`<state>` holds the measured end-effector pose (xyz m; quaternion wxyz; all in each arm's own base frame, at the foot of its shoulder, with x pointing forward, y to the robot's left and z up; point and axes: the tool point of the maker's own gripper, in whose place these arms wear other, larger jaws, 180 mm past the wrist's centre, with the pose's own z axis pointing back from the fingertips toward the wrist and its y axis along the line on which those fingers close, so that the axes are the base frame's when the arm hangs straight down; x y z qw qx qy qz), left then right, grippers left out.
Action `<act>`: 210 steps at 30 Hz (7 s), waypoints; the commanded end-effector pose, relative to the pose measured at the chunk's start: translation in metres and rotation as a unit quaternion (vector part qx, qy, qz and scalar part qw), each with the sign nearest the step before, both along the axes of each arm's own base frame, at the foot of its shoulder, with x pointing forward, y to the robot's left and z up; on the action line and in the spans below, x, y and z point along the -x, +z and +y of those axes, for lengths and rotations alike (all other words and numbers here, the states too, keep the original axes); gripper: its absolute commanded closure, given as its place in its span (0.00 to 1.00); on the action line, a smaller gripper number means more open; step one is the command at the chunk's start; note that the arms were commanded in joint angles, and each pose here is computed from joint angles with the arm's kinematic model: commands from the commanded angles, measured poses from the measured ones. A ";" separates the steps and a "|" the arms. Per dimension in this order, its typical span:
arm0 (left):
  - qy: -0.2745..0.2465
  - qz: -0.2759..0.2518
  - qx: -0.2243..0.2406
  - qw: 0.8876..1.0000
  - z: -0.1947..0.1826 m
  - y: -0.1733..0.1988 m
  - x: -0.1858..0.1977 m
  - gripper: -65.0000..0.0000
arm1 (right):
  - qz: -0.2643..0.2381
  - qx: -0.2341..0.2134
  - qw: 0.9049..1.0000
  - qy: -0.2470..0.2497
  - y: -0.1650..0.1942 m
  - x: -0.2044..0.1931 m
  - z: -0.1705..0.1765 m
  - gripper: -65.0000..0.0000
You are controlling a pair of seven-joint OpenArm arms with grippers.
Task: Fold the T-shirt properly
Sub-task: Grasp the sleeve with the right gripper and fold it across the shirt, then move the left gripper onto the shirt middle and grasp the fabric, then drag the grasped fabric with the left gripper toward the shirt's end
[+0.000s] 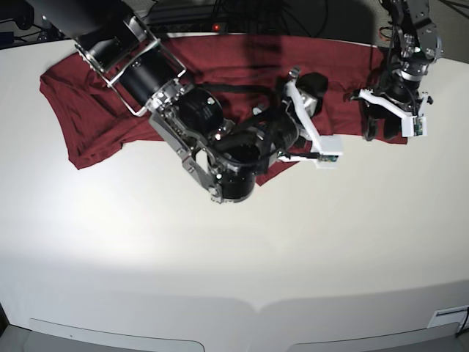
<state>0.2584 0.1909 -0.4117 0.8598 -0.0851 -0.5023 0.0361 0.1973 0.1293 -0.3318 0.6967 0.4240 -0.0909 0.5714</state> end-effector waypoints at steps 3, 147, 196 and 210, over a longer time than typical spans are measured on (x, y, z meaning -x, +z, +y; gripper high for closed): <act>0.001 -0.026 0.000 1.000 0.002 0.013 -0.007 0.59 | -0.021 -0.047 0.999 -0.009 0.027 -0.015 0.014 0.54; -0.139 0.071 -0.146 0.977 -0.220 -0.026 -0.090 1.00 | -0.117 0.198 0.839 -0.493 -0.052 -0.118 -0.343 0.54; 0.172 0.031 -0.236 0.956 0.042 0.041 0.060 1.00 | -0.112 0.173 0.844 -0.496 -0.048 -0.120 -0.335 0.54; 0.210 0.036 -0.262 0.941 0.059 0.046 0.063 0.52 | -0.112 0.172 0.844 -0.496 -0.048 -0.120 -0.335 0.54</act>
